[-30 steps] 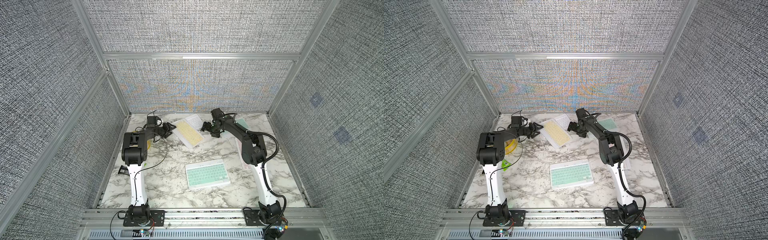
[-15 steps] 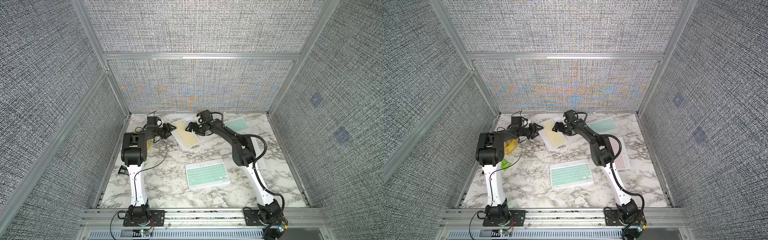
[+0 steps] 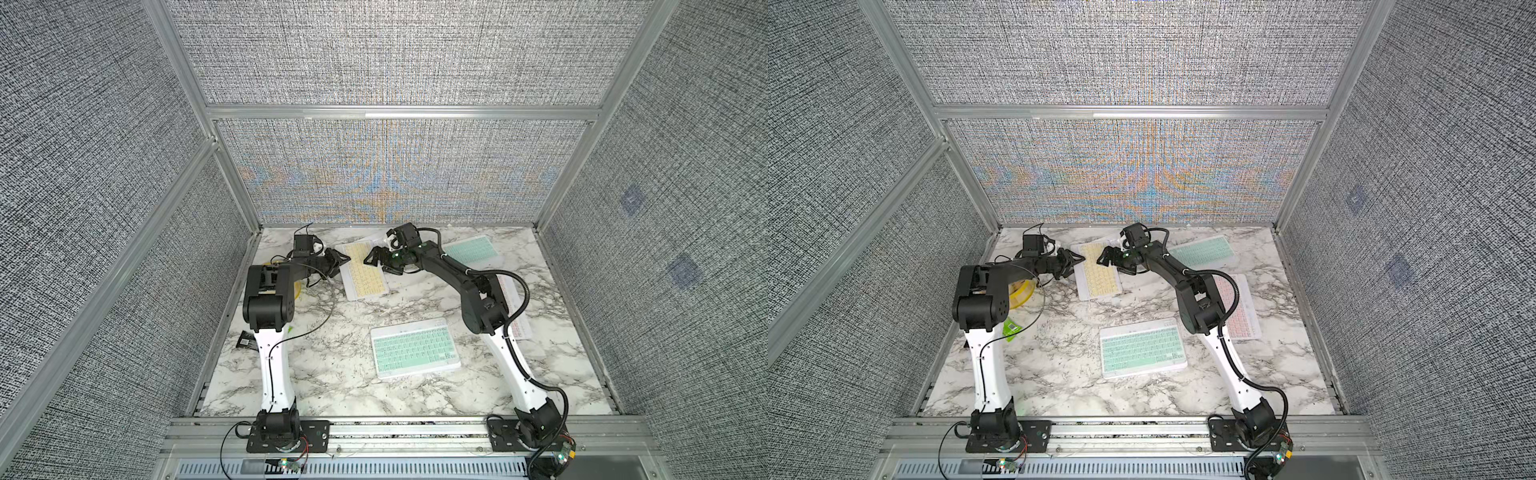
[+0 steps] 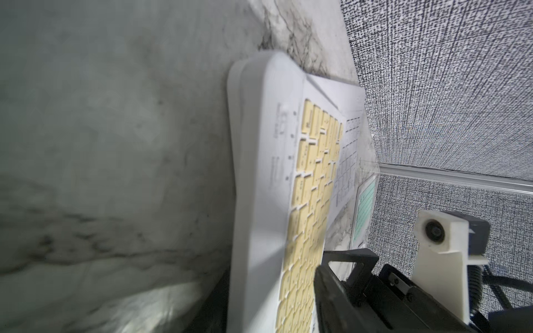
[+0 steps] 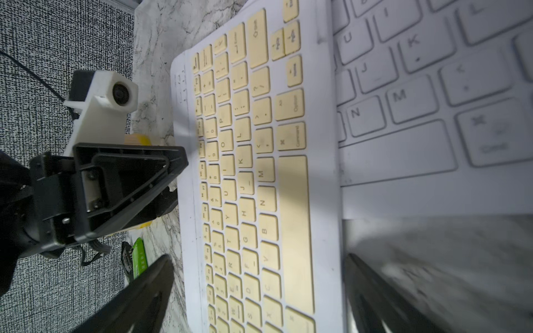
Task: Stack the numeric keypads
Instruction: Pick up the numeric keypad from the center of the board.
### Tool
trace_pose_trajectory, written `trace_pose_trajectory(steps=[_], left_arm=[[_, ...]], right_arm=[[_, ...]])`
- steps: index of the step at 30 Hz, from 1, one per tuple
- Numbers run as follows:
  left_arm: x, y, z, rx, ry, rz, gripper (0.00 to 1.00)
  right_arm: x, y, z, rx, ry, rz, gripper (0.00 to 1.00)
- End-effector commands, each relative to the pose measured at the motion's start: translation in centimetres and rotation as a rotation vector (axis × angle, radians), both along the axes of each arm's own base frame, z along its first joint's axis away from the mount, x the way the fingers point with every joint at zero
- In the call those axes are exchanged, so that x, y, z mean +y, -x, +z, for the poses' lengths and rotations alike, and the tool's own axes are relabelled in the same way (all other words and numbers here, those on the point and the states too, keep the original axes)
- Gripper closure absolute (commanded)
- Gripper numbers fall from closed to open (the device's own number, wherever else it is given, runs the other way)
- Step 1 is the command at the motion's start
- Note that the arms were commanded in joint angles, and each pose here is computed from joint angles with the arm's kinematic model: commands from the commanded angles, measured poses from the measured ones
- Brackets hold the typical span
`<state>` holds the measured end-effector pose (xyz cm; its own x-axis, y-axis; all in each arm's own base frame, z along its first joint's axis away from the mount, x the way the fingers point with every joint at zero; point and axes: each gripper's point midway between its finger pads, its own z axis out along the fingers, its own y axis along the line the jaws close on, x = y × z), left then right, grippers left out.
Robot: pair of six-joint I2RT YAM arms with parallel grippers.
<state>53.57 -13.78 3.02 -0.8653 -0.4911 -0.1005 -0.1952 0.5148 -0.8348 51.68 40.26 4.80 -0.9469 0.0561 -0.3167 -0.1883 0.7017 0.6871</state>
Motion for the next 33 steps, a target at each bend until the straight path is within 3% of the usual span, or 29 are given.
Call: trace_pose_trajectory(steps=[1, 13, 20, 27, 33], left_arm=[[-0.1, 0.2, 0.4, 0.015, 0.014, 0.015, 0.61], [-0.2, 0.3, 4.4, -0.061, 0.065, 0.049, 0.83], [0.0, 0.9, 6.6, -0.099, 0.063, 0.070, 0.99], [0.5, 1.6, 10.0, -0.155, 0.054, 0.099, 1.00], [1.3, 2.5, 17.1, -0.273, 0.012, 0.162, 1.00]], right_arm=[[-1.7, 2.9, -4.5, 0.187, 0.106, -0.030, 0.06], [-0.7, 2.8, -2.4, 0.189, 0.027, -0.030, 0.06], [-0.9, 1.4, 1.6, 0.154, -0.085, -0.068, 0.06], [-5.2, -1.3, 8.4, 0.168, -0.252, -0.269, 0.06], [-7.1, 2.1, 13.1, 0.236, -0.432, -0.339, 0.07]])
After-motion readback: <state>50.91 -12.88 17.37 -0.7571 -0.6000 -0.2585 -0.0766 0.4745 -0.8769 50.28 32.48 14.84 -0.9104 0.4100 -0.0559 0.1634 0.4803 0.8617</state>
